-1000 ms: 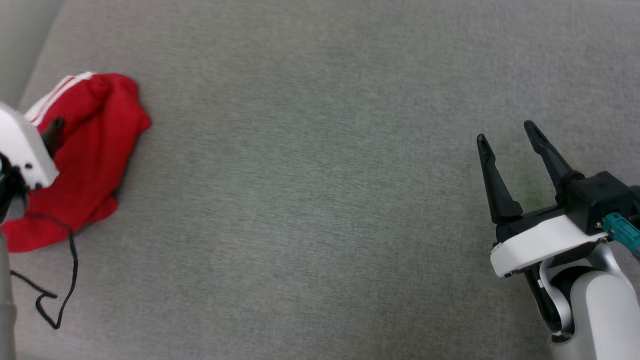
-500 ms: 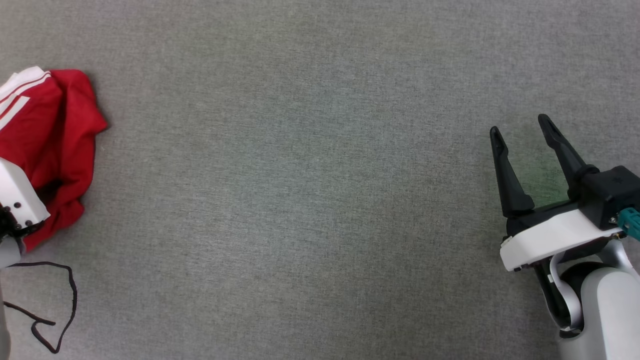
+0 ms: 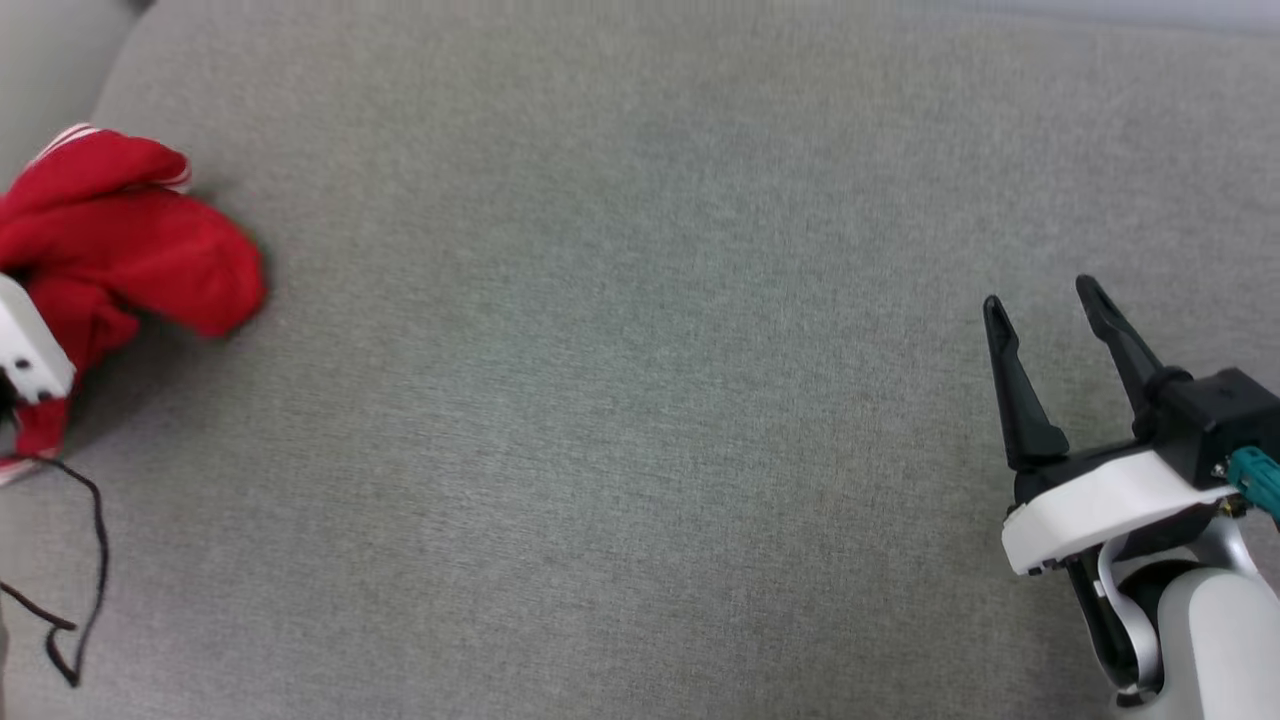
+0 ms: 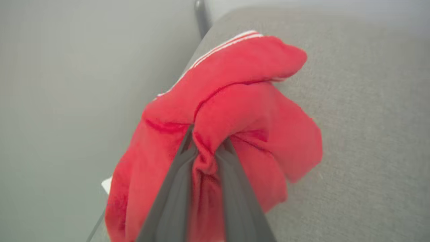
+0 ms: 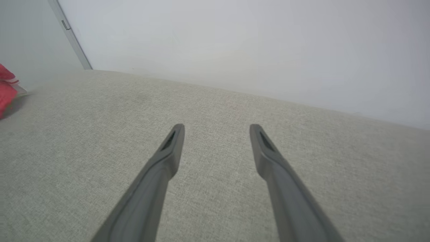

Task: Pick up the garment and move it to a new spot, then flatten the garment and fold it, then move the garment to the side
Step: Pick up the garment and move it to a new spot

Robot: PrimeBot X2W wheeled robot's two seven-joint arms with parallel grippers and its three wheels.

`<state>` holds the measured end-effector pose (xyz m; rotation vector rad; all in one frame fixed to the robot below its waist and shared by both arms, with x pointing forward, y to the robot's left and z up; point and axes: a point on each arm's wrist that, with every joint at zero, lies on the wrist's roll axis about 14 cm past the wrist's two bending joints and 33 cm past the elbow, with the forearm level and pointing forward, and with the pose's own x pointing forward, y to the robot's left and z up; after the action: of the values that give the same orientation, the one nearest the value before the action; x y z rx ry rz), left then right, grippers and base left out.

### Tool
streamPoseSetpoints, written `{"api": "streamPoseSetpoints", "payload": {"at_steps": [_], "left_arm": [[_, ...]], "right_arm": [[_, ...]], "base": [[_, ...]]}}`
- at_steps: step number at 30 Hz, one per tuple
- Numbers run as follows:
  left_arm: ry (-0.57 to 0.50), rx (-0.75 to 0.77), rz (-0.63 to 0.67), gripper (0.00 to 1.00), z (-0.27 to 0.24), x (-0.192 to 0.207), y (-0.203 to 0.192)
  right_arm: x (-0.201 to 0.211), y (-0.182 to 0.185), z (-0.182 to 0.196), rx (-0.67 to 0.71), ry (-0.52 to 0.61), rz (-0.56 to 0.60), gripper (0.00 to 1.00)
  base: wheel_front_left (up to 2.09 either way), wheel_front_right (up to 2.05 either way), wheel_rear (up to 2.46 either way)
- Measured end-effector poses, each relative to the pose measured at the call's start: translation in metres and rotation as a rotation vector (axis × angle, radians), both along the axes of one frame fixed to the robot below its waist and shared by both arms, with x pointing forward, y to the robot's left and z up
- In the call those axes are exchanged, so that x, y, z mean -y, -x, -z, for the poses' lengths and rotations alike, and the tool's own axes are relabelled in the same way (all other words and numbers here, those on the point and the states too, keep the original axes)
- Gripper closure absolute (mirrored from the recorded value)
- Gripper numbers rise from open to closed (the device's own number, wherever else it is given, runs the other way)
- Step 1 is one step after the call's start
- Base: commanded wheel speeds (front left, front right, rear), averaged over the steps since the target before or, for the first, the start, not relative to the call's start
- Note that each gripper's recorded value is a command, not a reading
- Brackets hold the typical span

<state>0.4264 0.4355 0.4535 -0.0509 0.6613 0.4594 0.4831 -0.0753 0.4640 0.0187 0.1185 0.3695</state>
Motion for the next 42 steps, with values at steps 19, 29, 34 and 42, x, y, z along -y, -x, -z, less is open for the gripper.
{"api": "streamPoseSetpoints", "payload": {"at_steps": [19, 29, 34, 42], "left_arm": [[-0.295, 0.786, 0.365, 1.00, -0.228, 0.113, -0.072], [0.016, 0.904, 0.775, 1.00, -0.216, 0.333, -0.098], [0.184, 0.870, 1.000, 1.00, -0.186, 0.441, -0.072], [0.376, 0.565, 1.031, 1.00, -0.056, 0.472, -0.026]], "right_arm": [[0.044, 0.056, -0.060, 0.111, -0.063, 0.131, 0.00], [0.113, 0.094, -0.074, 0.142, -0.058, 0.325, 0.00], [0.148, 0.113, -0.072, 0.136, -0.052, 0.429, 0.00], [0.157, 0.111, -0.058, 0.095, -0.049, 0.459, 0.00]], "base": [[0.00, 0.00, 0.00], [0.00, 0.00, 0.00], [0.00, 0.00, 0.00], [0.00, 0.00, 0.00]]}}
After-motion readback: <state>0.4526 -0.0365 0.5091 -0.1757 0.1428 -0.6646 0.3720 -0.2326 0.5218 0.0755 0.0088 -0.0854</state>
